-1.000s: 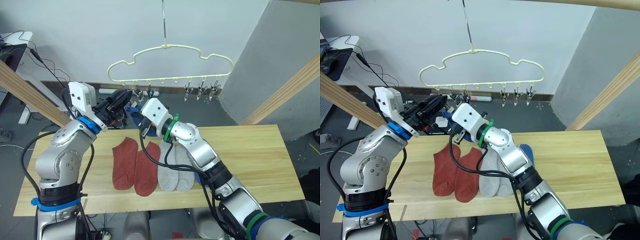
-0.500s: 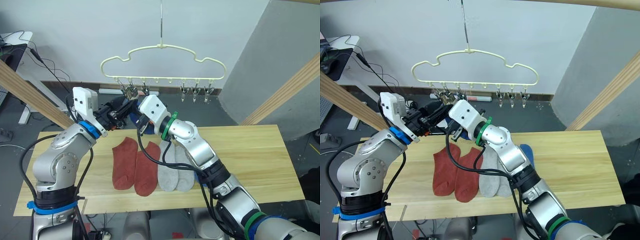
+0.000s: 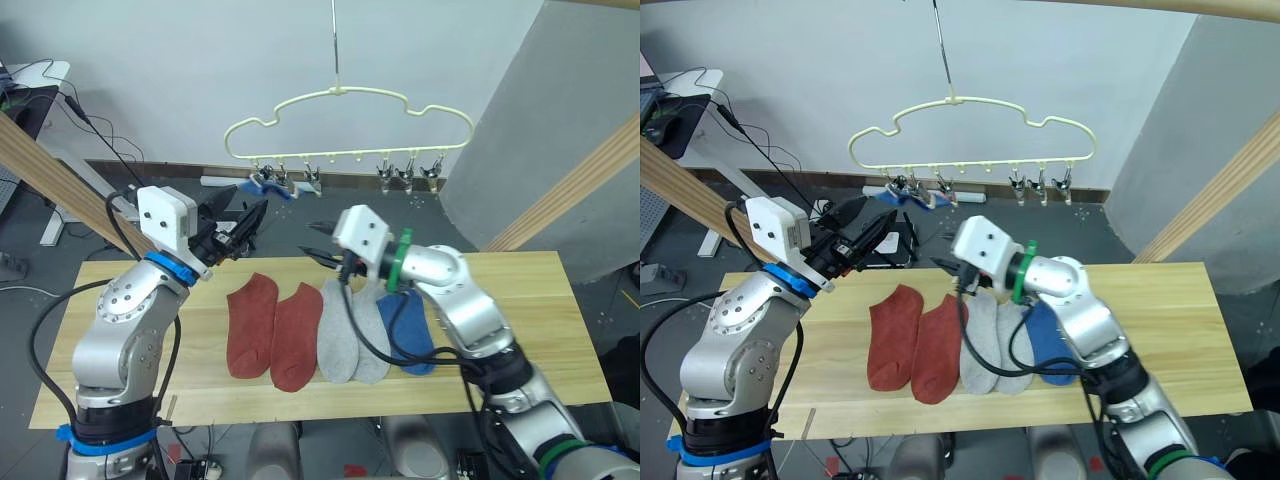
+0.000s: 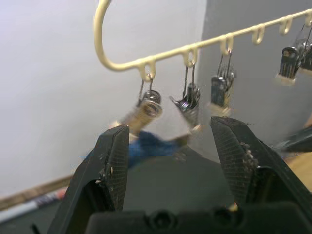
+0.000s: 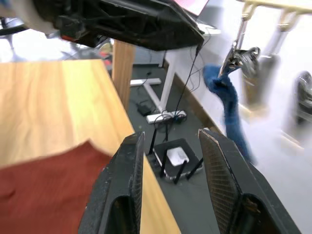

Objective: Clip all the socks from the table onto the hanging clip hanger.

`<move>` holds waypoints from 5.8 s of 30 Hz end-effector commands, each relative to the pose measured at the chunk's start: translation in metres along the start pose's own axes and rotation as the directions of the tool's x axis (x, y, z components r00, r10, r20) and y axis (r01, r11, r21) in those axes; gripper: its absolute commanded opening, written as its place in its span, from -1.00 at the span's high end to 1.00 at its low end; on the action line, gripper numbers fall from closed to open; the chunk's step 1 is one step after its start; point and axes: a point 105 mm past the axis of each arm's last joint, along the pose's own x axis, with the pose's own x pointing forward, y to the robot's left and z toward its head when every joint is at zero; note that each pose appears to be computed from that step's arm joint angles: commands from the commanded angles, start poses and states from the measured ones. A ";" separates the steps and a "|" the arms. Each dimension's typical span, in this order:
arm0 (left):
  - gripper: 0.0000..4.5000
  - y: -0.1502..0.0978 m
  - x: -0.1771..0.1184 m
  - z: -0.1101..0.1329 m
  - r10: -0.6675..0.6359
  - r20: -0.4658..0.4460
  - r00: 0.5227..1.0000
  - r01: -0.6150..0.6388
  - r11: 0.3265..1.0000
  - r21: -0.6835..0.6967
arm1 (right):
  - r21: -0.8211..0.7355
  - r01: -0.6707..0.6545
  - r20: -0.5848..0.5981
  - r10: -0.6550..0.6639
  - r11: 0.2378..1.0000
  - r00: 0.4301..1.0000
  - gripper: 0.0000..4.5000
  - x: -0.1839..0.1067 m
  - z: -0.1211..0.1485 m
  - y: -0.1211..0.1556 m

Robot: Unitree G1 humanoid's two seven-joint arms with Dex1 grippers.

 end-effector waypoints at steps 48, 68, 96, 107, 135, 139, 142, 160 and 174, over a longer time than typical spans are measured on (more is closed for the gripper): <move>0.18 -0.015 0.048 -0.014 0.136 0.192 0.972 -0.149 0.987 0.057 | 0.068 0.158 0.031 -0.160 0.985 0.987 0.18 -0.071 0.032 -0.029; 0.18 -0.008 0.056 -0.001 0.173 0.243 0.954 -0.194 0.979 0.066 | 0.093 0.105 0.077 -0.112 0.990 0.991 0.18 -0.072 0.038 -0.024; 0.96 -0.014 0.049 0.001 0.116 0.188 0.975 -0.141 0.982 0.126 | 0.115 0.396 -0.430 -0.313 0.911 0.847 -1.00 -0.091 -0.119 -0.003; 0.96 -0.018 0.048 -0.003 0.092 0.163 0.982 -0.112 0.987 0.119 | 0.184 0.489 -0.577 -0.309 0.853 0.756 -1.00 -0.096 -0.188 0.016; 0.96 -0.007 0.037 -0.004 0.085 0.133 0.987 -0.100 0.989 0.109 | 0.263 0.340 -0.424 -0.208 0.903 0.881 1.00 -0.104 -0.125 0.018; 0.96 -0.006 0.037 -0.002 0.077 0.127 0.989 -0.091 0.990 0.109 | 0.294 0.271 -0.361 -0.156 0.917 0.919 1.00 -0.098 -0.103 0.018; 0.96 -0.006 0.037 -0.002 0.074 0.125 0.989 -0.088 0.990 0.110 | 0.323 0.283 -0.377 -0.151 0.903 0.914 1.00 -0.103 -0.109 0.019; 0.96 -0.007 0.035 -0.006 0.066 0.107 0.992 -0.079 0.990 0.121 | 0.245 0.398 -0.496 -0.239 0.884 0.835 0.09 -0.109 -0.148 0.018; 0.96 -0.009 0.035 -0.010 0.066 0.099 0.993 -0.077 0.990 0.120 | 0.262 0.513 -0.579 -0.292 0.817 0.761 -0.93 -0.121 -0.178 0.014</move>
